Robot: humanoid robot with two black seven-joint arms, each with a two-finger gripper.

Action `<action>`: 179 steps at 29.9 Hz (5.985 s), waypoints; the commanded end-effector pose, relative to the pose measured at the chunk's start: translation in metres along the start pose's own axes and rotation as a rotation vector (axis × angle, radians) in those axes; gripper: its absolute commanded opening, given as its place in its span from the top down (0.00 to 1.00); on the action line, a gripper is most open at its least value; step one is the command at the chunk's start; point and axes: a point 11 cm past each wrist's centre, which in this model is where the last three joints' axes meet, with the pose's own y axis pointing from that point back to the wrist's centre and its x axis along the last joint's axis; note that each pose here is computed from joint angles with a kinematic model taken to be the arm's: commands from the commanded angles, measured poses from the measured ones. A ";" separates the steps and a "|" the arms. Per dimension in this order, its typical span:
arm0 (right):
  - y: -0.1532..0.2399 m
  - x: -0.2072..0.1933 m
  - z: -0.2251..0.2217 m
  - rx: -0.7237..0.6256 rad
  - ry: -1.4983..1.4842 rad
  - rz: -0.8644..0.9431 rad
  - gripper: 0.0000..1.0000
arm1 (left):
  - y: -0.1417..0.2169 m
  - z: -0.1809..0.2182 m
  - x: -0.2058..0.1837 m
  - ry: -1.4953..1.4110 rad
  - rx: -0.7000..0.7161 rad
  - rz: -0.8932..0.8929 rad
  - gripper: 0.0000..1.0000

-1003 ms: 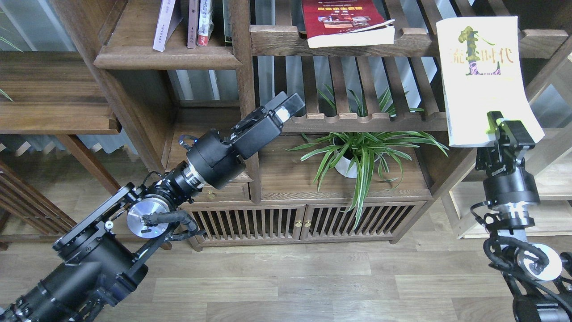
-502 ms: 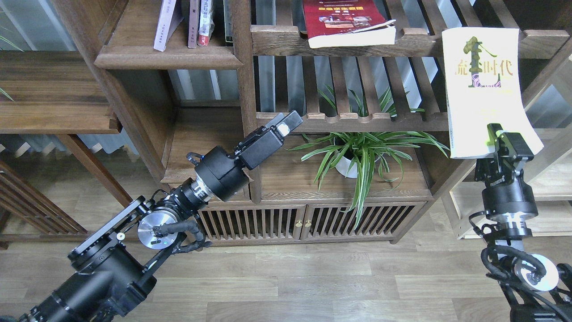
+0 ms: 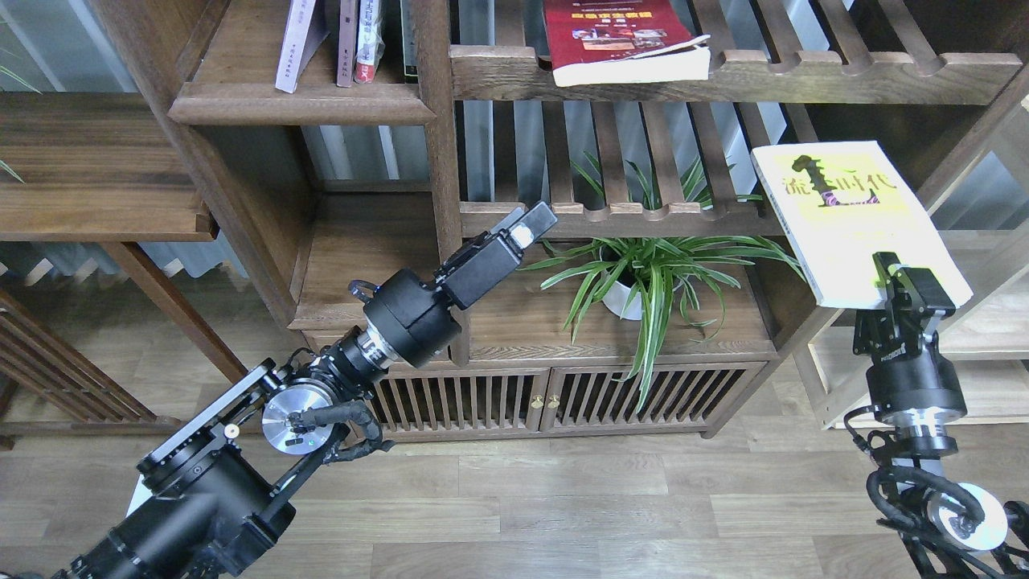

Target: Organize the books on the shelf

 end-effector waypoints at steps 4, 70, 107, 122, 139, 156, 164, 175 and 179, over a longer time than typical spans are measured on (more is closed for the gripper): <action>0.000 0.006 0.020 -0.014 -0.044 0.001 0.97 | 0.013 -0.010 0.013 0.124 -0.035 0.049 0.01; 0.006 -0.009 0.258 -0.559 -0.239 -0.050 0.96 | 0.013 0.017 0.083 0.612 -0.061 0.298 0.19; 0.015 -0.004 0.263 -0.590 -0.227 -0.034 0.88 | 0.012 0.012 0.072 0.603 -0.024 0.215 0.95; 0.000 -0.005 0.242 -0.523 -0.207 -0.050 0.49 | 0.012 0.010 0.069 0.585 -0.014 0.193 0.96; -0.039 -0.006 0.176 -0.336 -0.137 -0.080 0.36 | 0.035 0.023 0.049 0.305 0.121 0.130 0.96; -0.054 -0.003 0.159 -0.298 -0.100 -0.079 0.34 | 0.066 0.098 -0.038 -0.198 0.271 -0.003 0.96; -0.055 -0.002 0.144 -0.306 -0.049 -0.072 0.34 | 0.063 0.155 -0.094 -0.468 0.161 -0.093 1.00; -0.054 -0.002 0.128 -0.341 0.058 -0.077 0.34 | 0.095 0.240 -0.115 -0.765 -0.071 0.019 1.00; -0.055 -0.003 0.127 -0.349 0.078 -0.082 0.34 | 0.105 0.259 -0.121 -0.853 -0.122 0.064 1.00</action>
